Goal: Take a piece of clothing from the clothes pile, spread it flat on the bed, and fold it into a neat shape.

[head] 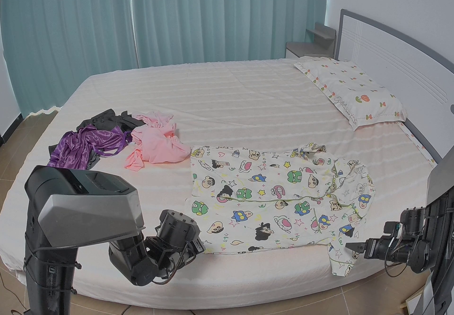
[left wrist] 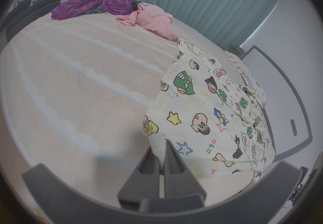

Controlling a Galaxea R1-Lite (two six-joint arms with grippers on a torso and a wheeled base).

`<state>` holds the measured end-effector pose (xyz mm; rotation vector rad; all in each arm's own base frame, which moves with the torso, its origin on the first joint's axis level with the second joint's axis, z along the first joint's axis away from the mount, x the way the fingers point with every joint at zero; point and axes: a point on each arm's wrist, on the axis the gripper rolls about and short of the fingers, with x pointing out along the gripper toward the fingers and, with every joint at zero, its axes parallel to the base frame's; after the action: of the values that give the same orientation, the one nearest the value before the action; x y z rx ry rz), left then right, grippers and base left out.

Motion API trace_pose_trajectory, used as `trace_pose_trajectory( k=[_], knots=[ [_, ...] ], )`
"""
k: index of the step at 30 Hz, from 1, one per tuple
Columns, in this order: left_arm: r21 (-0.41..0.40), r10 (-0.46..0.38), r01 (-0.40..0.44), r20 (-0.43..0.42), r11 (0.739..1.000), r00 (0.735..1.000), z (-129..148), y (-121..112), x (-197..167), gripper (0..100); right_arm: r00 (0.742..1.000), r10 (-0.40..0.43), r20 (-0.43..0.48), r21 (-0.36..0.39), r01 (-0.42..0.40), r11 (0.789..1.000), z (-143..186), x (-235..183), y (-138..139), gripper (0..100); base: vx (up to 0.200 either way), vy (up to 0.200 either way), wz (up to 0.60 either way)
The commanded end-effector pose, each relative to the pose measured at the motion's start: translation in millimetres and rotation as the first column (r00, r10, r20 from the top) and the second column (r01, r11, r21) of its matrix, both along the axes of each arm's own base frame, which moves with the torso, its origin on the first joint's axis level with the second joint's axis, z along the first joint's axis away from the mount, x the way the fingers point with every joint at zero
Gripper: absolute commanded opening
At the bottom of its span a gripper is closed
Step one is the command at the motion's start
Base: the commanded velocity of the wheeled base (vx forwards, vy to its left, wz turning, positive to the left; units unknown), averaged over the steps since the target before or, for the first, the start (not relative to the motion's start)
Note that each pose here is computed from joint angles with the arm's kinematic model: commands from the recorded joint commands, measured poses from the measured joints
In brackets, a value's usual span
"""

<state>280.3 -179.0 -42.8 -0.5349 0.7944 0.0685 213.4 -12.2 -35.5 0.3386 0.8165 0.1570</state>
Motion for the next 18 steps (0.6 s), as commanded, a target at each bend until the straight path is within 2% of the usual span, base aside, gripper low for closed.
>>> trace_pose_trajectory(
  k=[1, 4, 10, 18],
  knots=[
    [-0.014, 0.022, -0.021, 0.021, 1.000, 1.000, 9.0, 5.2, 2.9, 0, 0.993, 0.089, -0.073, -0.027, -0.091, 0.995, -4.0, -9.5, 12.6, 100, 0.000, 0.000, 0.00],
    [-0.014, 0.024, -0.024, 0.024, 1.000, 0.999, 10.0, 5.6, 3.2, 0, 0.987, 0.123, -0.107, -0.040, -0.128, 0.991, -8.1, -12.4, 15.2, 100, 0.000, 0.000, 0.00],
    [-0.024, 0.026, -0.025, 0.038, 0.999, 0.999, 15.3, 5.6, 4.2, 0, 0.986, 0.138, -0.094, -0.044, -0.143, 0.989, -9.7, -10.9, 17.9, 100, 0.000, 0.000, 0.00],
    [-0.025, 0.025, -0.024, 0.039, 0.999, 0.999, 16.2, 5.3, 3.7, 0, 0.989, 0.101, -0.106, -0.112, -0.113, 0.987, -32.0, -7.2, 21.1, 100, 0.000, 0.000, 0.00]
  ],
)
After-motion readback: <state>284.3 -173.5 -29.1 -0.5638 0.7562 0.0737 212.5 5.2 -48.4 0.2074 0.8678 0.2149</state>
